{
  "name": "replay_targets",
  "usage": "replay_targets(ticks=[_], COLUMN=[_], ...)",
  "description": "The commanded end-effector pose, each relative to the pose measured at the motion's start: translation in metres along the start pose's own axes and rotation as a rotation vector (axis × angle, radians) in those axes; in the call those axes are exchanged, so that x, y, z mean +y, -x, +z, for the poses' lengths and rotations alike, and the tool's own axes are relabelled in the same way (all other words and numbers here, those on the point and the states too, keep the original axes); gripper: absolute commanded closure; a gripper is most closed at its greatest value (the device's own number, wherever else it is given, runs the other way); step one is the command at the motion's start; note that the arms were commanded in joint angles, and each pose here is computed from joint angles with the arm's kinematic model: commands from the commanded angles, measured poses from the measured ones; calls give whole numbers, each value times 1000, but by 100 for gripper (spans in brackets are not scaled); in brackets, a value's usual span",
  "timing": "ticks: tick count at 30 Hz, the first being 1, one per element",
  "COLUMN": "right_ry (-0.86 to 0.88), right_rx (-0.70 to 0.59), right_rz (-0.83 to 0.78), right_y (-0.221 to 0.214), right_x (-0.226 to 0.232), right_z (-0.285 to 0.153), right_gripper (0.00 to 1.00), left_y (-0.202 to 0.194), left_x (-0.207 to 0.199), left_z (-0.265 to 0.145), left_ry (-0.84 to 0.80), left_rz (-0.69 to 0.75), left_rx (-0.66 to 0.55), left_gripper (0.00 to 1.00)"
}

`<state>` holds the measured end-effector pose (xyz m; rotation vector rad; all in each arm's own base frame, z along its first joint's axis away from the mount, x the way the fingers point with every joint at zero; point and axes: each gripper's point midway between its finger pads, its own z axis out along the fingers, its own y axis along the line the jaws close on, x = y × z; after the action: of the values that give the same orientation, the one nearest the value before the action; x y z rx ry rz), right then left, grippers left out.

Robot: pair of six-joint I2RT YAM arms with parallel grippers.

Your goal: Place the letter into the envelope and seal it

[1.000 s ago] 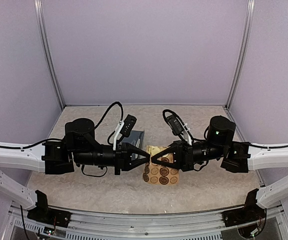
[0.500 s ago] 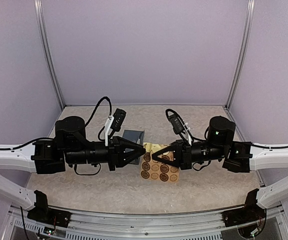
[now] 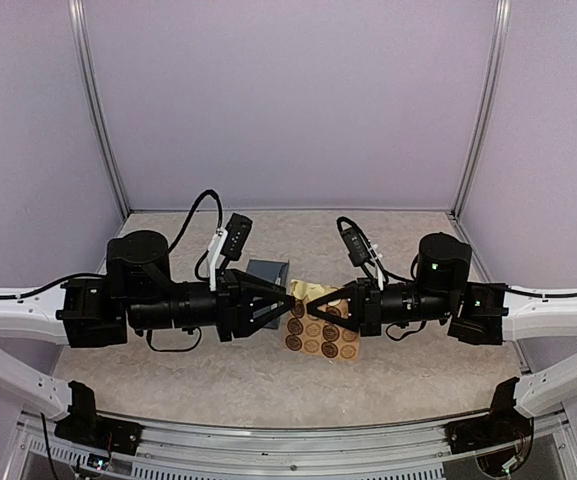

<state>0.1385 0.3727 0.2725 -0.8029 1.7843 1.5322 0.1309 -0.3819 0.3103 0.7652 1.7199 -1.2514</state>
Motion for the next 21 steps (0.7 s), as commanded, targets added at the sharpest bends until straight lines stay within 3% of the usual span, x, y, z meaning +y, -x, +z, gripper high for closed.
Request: replay_targets(ticks=[1,13,21], right_ry=[8,78,117], right_rx=[-9,-10,-7], right_rz=[-19,-31,-37], right_y=[4,3,3], right_x=[6,19,27], right_z=[-2,-7,-8], right_gripper=[100,100,100], left_y=[-5,-19,-20], left_x=[-15,0,3], left_z=[15,31,32], left_ry=[-65,1,17], left_rz=[-23,-26,-30], left_rx=[42,86,82], left_gripper=[61,58,61])
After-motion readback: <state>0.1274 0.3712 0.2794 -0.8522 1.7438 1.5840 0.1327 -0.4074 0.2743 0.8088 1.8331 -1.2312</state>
